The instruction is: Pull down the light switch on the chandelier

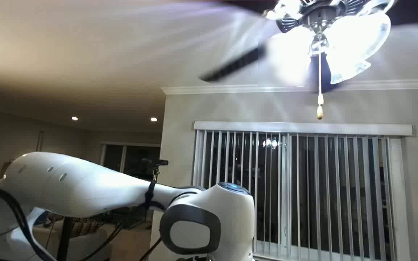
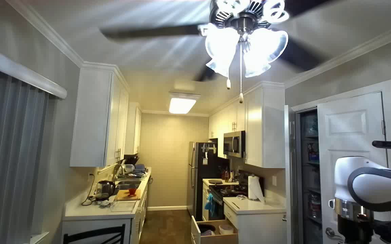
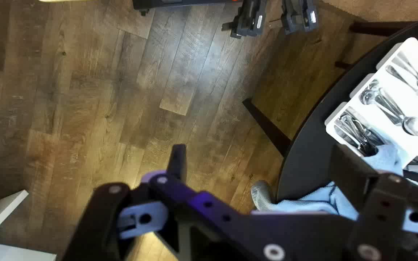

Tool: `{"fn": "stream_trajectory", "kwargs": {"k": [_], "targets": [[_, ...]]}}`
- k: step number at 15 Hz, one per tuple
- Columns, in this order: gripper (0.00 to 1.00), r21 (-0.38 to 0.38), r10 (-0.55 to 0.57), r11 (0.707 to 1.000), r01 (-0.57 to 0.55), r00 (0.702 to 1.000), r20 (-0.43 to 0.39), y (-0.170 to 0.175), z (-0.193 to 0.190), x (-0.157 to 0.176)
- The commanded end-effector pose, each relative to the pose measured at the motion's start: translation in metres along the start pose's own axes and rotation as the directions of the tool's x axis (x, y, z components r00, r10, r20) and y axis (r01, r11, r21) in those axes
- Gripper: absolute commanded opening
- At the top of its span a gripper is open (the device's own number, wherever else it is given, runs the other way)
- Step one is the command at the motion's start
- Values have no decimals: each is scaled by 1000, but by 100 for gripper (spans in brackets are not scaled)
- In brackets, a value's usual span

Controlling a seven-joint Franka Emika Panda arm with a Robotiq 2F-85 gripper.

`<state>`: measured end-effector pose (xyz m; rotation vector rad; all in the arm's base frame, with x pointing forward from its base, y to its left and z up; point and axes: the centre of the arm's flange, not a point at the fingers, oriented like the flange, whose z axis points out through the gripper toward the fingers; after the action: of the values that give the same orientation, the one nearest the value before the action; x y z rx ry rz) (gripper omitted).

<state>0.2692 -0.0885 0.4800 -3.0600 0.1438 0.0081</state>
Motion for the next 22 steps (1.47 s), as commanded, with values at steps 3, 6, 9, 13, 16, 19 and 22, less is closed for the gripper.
{"fn": "stream_trajectory", "kwargs": {"k": [3, 6, 9, 13, 16, 19, 22], "targets": [[100, 0, 0, 1000, 0, 1000, 0, 0, 0, 0], [100, -18, 16, 1000, -17, 999, -45, -6, -8, 8], [100, -94, -29, 996, 9, 975, -222, -37, -43, 27], [100, -182, -125, 982, 50, 896, -427, -97, -106, 35], [100, -127, -63, 992, -15, 806, -588, -124, -158, 45], [100, -77, -14, 995, -62, 677, -736, -140, -197, 60], [100, -3, 41, 997, -83, 526, -849, -147, -223, 69]]}}
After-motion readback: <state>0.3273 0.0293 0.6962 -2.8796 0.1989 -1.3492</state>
